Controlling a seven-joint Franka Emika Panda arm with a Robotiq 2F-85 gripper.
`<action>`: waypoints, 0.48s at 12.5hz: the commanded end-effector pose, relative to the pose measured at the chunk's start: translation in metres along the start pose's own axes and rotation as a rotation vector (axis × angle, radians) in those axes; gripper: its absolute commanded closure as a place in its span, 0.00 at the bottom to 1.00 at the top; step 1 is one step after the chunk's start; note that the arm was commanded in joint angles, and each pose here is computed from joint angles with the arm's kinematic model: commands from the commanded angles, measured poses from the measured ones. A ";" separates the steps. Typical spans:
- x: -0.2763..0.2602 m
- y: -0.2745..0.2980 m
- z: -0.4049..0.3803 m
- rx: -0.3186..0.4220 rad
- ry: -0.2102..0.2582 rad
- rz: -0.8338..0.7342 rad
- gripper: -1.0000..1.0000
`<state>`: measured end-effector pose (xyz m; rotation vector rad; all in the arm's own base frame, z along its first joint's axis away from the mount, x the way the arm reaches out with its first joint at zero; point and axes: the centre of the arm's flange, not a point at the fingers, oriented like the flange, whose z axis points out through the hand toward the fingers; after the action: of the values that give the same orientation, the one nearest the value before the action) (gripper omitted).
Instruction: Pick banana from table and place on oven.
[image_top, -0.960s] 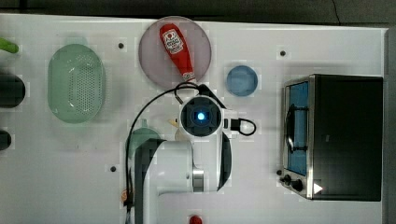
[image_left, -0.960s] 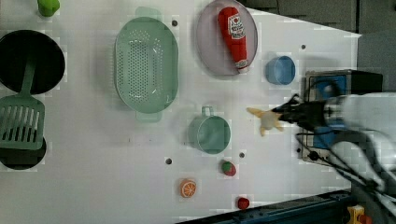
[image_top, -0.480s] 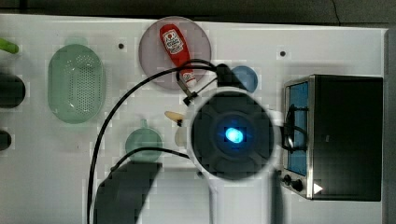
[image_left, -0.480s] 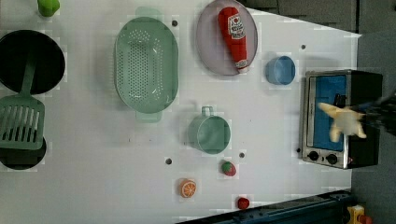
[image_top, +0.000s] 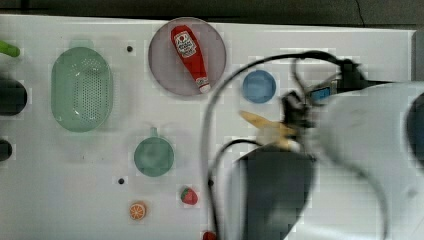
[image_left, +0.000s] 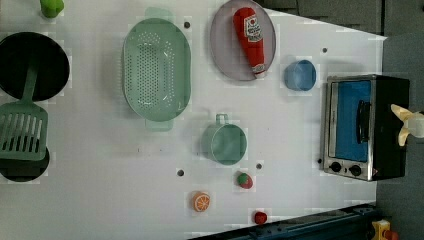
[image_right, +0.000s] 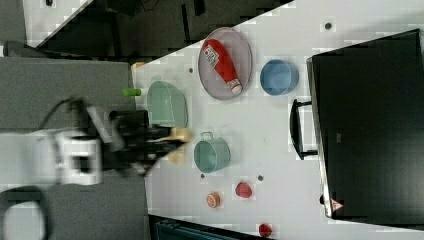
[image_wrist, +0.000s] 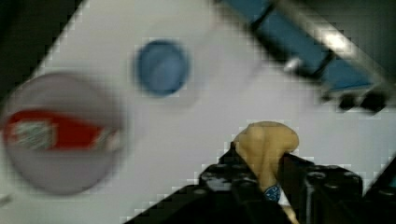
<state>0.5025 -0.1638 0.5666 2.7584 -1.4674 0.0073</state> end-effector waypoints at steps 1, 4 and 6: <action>0.070 0.051 0.057 -0.059 -0.029 -0.139 0.79; 0.127 0.098 0.095 -0.083 0.043 -0.273 0.79; 0.152 0.121 0.115 -0.105 0.074 -0.337 0.79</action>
<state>0.4801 -0.3672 0.4126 2.7276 -1.1824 -0.1094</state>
